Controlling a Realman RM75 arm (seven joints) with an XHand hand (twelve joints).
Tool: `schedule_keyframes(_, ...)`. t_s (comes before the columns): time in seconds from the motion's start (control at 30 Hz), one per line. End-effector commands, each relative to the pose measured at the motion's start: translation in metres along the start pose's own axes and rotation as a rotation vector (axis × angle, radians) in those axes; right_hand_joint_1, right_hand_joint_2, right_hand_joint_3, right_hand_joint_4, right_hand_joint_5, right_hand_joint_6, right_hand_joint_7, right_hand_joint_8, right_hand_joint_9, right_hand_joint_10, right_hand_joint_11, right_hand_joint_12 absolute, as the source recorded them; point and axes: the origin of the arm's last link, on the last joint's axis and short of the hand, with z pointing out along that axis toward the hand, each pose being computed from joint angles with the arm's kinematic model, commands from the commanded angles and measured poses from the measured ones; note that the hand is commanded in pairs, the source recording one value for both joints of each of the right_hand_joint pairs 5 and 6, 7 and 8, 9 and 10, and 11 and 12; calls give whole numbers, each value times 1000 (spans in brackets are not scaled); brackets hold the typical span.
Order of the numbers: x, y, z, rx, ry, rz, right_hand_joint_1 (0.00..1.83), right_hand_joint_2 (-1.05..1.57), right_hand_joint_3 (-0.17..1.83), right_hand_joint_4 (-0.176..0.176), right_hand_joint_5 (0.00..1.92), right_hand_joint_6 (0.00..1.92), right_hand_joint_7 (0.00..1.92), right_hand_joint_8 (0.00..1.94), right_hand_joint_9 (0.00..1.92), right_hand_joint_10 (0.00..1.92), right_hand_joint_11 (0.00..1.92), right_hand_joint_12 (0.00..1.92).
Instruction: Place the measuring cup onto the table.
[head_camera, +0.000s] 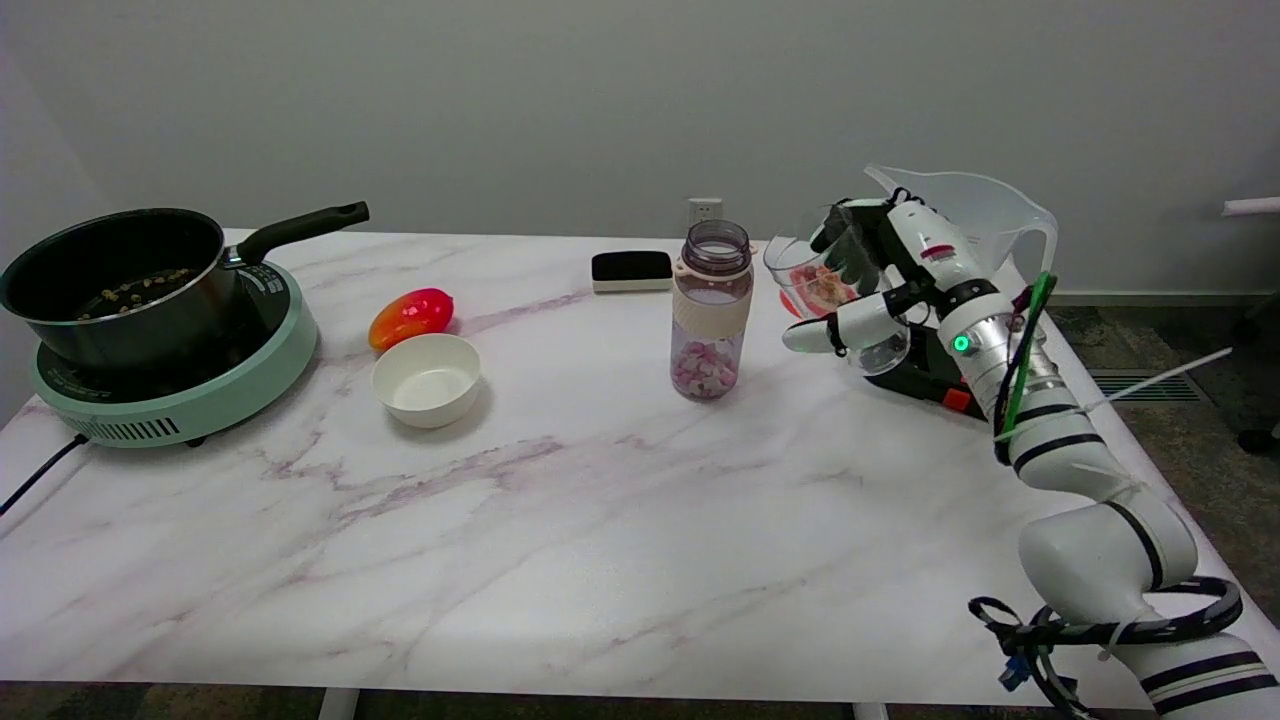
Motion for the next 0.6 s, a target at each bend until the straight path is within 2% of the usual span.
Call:
schedule_keyframes(0.03, -26, 36, -41, -44, 206, 450, 1213, 1571, 295, 0, 1920, 1920, 1755, 1755, 1508, 1508, 1342, 1342)
schedule_keyframes(0.3, -39, 42, -53, -41, 297, 574, 1213, 1571, 291, 0, 1920, 1920, 1761, 1761, 1515, 1515, 1343, 1343)
schedule_keyframes(0.6, -56, 47, -53, -20, 359, 628, 1215, 1571, 292, 0, 1920, 1920, 1761, 1761, 1515, 1515, 1346, 1346)
